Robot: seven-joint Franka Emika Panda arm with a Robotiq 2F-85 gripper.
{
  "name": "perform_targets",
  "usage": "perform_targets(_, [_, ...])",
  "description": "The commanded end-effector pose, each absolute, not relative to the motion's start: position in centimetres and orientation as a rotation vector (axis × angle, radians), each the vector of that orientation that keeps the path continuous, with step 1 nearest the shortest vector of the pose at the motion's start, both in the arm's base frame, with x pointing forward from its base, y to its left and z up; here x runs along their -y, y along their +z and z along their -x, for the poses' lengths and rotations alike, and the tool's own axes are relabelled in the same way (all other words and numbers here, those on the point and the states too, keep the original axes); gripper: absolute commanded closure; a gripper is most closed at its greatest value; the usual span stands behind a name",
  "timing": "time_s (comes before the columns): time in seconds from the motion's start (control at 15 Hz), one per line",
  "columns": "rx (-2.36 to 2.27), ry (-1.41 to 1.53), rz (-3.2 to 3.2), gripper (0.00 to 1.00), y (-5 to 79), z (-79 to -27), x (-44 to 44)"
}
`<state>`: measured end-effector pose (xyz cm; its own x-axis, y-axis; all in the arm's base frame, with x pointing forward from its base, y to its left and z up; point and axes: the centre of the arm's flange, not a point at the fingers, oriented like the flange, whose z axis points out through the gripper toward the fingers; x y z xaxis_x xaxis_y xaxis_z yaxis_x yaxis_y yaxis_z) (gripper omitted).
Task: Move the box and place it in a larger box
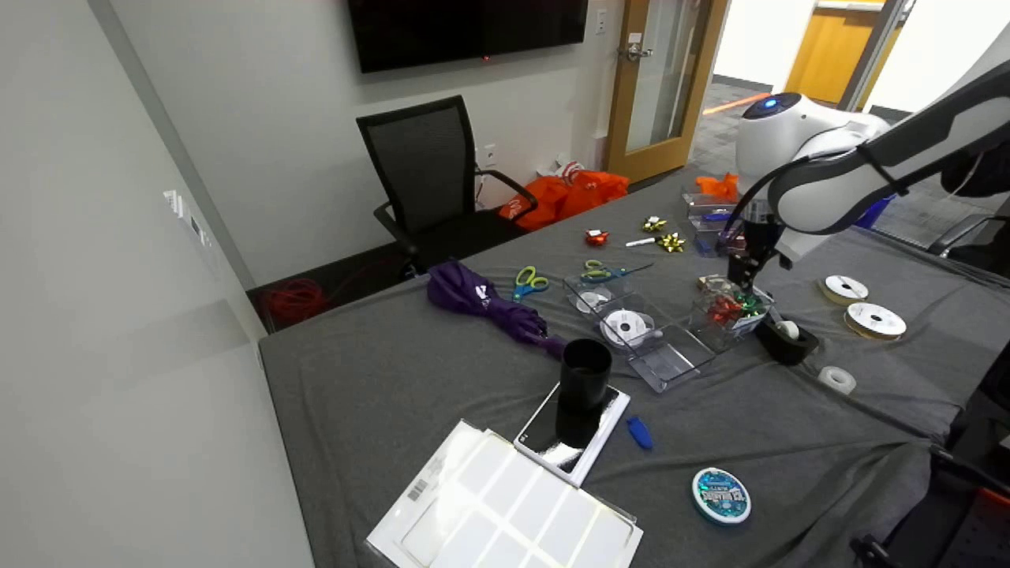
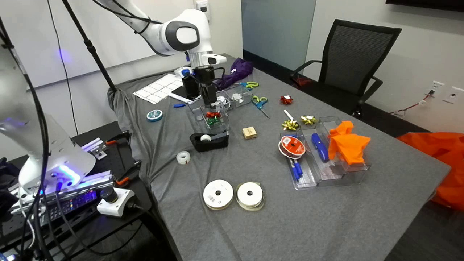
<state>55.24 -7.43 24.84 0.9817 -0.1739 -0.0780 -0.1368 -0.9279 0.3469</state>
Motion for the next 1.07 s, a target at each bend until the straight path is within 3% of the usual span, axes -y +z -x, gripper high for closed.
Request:
perform_targets(0.0, [0.266, -0.155, -2.743, 0.0, 22.9, -57.0, 5.8])
perform_targets(0.53, [0.22, -0.075, -2.803, 0.0, 21.0, -58.7, 5.3])
perform_targets(1.0, [0.058, -0.183, -2.797, 0.0, 23.5, -55.6, 5.8])
